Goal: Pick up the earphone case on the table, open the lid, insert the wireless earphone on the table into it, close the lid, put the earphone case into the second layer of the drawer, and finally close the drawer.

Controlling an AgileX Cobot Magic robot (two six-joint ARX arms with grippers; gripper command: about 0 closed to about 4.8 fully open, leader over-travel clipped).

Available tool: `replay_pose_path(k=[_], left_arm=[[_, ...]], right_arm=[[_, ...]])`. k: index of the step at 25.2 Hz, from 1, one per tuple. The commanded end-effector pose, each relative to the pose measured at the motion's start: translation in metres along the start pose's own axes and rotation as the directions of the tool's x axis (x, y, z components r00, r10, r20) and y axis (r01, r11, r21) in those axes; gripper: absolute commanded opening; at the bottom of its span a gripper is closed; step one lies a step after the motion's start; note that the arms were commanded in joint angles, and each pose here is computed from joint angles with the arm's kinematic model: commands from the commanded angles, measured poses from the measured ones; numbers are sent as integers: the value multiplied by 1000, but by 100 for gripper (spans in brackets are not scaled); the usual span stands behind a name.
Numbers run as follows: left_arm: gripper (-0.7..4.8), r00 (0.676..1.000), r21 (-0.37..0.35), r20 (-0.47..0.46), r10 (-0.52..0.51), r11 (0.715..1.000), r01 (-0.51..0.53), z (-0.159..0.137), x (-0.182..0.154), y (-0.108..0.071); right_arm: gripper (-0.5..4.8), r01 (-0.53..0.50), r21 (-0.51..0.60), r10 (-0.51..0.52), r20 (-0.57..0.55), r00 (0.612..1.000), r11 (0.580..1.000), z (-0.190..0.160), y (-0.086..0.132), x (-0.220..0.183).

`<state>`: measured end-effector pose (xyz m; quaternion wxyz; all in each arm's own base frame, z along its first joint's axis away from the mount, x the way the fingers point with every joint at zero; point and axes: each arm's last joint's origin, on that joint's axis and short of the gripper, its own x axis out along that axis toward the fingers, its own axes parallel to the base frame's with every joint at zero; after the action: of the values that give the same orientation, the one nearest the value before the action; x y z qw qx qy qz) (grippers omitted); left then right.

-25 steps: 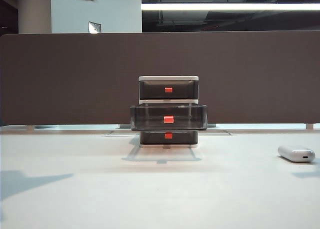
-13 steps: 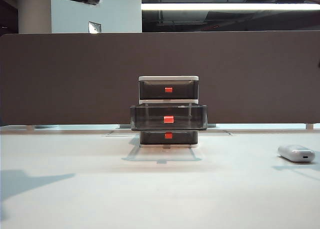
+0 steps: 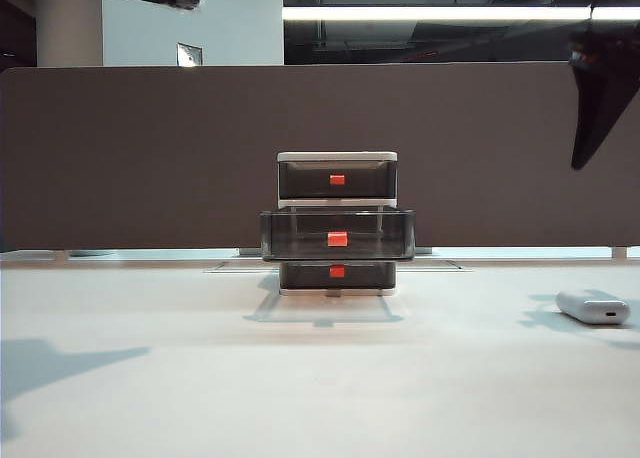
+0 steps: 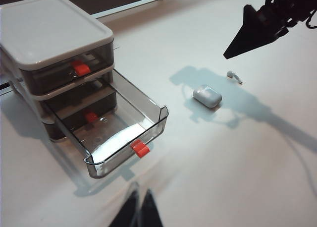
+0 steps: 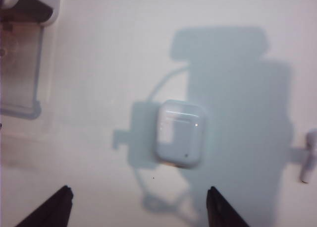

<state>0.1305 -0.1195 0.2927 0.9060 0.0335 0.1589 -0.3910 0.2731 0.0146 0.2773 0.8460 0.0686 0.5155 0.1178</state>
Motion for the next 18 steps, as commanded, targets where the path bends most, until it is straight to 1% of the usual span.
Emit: replay_pose_path(k=[1,7,13,18], left_arm=[[-6,1000,0,23,-5,1000,5,5,-1,-1],[-6,1000,0,22,-5,1000,5,4,-1,-1],[-6,1000,0,22,-5,1000,5,4,-1,-1],[-6,1000,0,23,-5,1000,5,5,-1,-1]], right_arm=[[370,-7,-12,6,-27,1000,1000,2,4,8],[370,54,-46,-58,-88,994,997,2,10,29],[370,59,-41,-65,-142,988,997,5,7,44],[370,59,-55,-68,-180,981,997,15,7,50]])
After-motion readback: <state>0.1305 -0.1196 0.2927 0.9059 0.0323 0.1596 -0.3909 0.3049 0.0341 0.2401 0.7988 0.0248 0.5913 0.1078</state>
